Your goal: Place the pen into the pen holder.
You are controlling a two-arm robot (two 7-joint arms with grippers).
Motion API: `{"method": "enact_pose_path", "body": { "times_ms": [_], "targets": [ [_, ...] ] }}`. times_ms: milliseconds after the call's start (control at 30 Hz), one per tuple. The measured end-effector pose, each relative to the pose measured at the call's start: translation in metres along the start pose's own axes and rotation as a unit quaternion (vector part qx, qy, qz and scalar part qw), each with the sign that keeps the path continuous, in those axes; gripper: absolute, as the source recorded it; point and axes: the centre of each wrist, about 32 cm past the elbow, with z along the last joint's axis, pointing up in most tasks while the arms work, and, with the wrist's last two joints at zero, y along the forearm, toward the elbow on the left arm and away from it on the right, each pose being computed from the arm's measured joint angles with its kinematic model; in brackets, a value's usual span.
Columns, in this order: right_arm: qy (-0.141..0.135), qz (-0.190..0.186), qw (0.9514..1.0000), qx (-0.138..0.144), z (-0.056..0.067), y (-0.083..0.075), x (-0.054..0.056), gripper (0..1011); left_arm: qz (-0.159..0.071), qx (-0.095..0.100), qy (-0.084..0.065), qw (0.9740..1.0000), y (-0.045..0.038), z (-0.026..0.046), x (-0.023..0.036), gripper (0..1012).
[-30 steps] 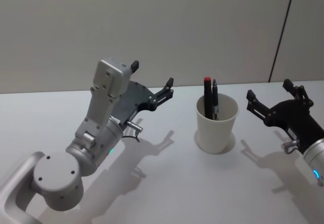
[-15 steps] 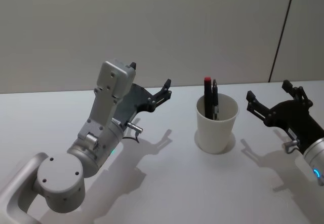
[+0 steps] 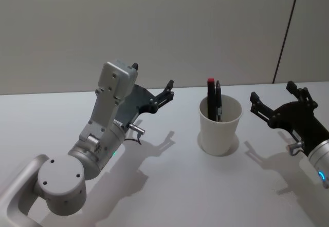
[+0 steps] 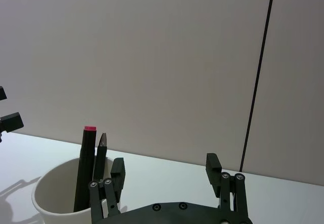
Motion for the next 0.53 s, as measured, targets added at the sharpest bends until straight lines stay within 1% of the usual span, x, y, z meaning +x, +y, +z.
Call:
{"method": "enact_pose_path", "body": {
  "times_ms": [533],
  "targets": [
    [0.0,0.0,1.0,0.0,0.0,0.0,0.0,1001,0.0,0.0,0.0,1.0,0.0,-0.0002,0.0001,1001]
  ]
}}
